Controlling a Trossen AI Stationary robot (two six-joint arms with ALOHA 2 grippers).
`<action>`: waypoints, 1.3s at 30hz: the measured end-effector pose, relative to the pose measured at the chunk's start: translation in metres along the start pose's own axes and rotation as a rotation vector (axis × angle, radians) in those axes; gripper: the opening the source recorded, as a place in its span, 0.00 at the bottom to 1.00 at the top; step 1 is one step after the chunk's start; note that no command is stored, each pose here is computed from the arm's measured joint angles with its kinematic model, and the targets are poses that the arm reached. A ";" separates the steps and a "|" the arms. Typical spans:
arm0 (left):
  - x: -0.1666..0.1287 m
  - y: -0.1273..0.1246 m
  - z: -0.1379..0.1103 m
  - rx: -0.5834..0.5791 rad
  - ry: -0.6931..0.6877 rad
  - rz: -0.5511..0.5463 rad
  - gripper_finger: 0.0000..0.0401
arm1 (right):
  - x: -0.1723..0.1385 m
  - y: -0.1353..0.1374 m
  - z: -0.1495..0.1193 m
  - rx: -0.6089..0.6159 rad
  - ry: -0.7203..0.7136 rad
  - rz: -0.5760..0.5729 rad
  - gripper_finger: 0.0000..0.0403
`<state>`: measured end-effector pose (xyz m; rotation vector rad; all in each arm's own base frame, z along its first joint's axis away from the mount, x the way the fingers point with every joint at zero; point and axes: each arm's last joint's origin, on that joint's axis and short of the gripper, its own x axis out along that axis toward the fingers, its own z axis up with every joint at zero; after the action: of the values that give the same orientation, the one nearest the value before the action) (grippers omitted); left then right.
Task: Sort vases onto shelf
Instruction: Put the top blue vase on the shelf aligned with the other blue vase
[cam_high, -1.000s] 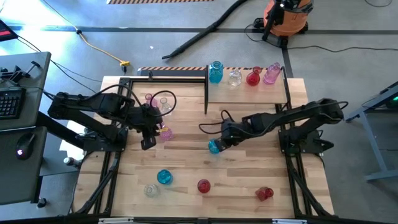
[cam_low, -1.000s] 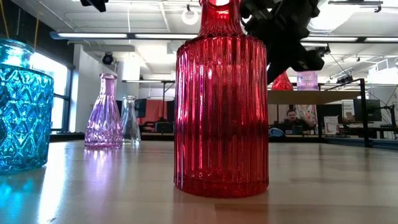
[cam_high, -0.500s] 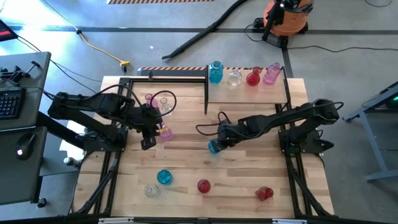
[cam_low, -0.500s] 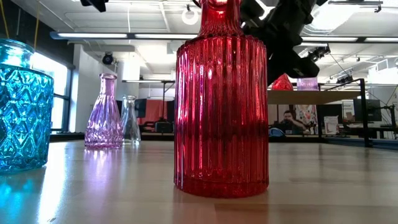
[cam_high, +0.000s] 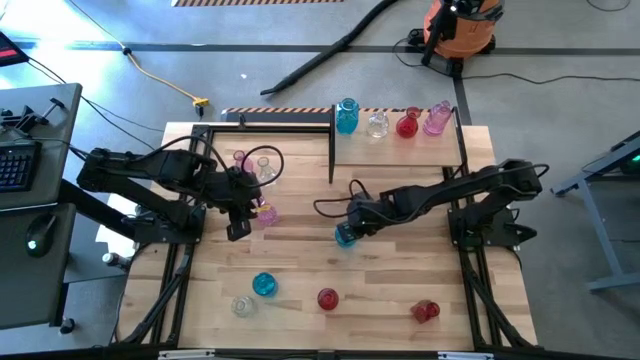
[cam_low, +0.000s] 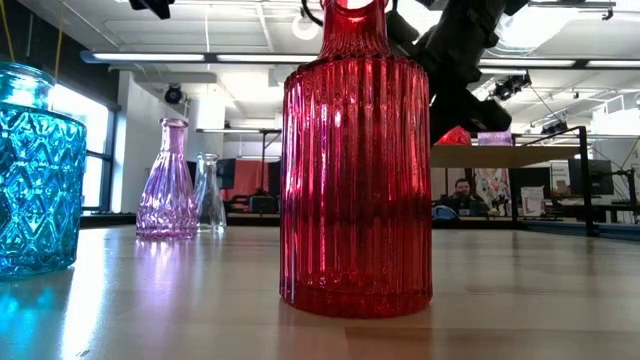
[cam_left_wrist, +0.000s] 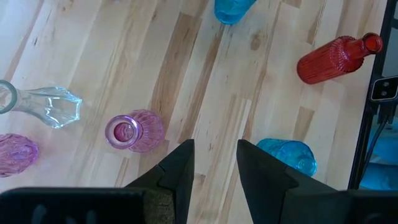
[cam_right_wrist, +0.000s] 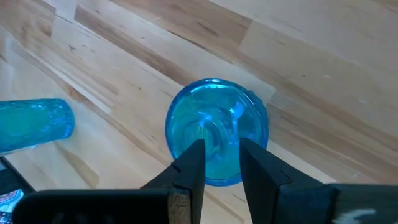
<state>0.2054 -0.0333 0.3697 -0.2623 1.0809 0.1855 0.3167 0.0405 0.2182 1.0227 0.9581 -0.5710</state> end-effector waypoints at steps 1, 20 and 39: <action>0.000 0.000 0.000 0.000 0.000 0.000 0.28 | 0.002 0.000 0.000 0.000 0.004 0.002 0.19; 0.000 0.000 0.000 0.010 0.000 0.000 0.28 | 0.004 0.000 0.000 0.026 0.000 -0.010 0.03; 0.000 0.000 0.000 0.020 -0.005 0.012 0.28 | -0.005 0.004 0.002 0.010 0.031 0.027 0.00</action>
<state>0.2055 -0.0329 0.3696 -0.2378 1.0789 0.1862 0.3180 0.0405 0.2252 1.0546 0.9683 -0.5390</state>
